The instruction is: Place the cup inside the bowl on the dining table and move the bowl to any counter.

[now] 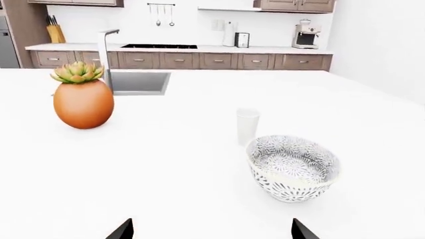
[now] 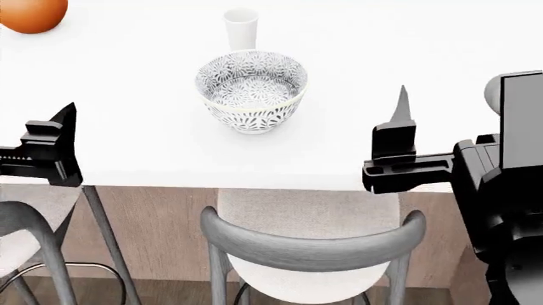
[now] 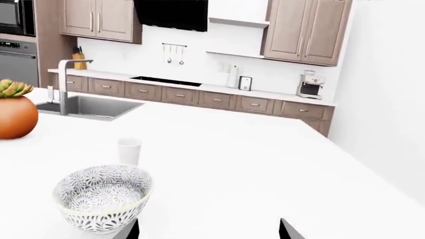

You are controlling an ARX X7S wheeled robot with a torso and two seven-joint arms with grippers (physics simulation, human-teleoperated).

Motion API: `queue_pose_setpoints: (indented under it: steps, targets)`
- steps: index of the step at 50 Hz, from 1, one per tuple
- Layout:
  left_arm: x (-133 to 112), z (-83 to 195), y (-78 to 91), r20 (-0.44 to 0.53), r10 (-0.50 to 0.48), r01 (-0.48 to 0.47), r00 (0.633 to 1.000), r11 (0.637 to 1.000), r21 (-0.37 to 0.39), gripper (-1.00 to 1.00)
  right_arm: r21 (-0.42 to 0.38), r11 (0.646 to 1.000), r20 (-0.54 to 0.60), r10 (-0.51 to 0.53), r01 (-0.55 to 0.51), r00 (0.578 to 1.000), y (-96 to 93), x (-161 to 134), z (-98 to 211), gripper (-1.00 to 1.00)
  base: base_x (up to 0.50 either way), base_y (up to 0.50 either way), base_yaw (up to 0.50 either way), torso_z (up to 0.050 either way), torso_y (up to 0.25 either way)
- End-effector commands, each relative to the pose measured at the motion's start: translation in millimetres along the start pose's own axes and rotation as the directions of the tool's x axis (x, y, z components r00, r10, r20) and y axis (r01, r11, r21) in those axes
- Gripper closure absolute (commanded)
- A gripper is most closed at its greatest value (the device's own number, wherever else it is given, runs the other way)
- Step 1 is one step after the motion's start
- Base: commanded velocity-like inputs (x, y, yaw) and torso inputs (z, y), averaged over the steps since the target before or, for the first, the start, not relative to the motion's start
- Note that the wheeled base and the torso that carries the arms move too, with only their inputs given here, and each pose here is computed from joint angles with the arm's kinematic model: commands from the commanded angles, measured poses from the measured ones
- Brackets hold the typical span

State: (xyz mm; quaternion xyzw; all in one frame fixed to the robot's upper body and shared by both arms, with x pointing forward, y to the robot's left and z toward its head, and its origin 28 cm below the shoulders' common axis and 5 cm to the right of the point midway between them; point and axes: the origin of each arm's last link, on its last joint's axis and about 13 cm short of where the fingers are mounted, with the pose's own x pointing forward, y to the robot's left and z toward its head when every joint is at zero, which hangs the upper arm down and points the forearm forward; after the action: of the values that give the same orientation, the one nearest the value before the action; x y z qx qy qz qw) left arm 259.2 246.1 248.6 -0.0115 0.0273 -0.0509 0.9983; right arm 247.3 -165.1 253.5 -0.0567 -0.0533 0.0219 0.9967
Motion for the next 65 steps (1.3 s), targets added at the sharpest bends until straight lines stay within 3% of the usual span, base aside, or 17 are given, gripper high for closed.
queue_pose_setpoints:
  steps: [1, 24, 65]
  targets:
    - [-2, 18, 1.5, -0.019, -0.027, 0.027, 0.999, 1.0, 0.012, -1.0, -0.016, 1.0, -0.003, -0.008, 0.008, 1.0, -11.6, -7, 12, -1.0, 0.22, 0.09, 0.0, 0.0, 0.0]
    - [3, -4, 9.4, -0.058, -0.004, 0.001, 0.998, 0.999, -0.04, -1.0, 0.03, 1.0, -0.007, 0.0, 0.0, 1.0, -6.6, -9, 3, -1.0, 0.42, 0.18, 0.0, 0.0, 0.0]
    - [5, -24, 11.5, -0.096, 0.012, -0.015, 0.995, 1.0, -0.027, -1.0, 0.033, 0.999, -0.042, 0.037, -0.036, 0.998, -2.2, -3, -9, -1.0, 0.45, 0.0, 0.0, 0.0, 0.001]
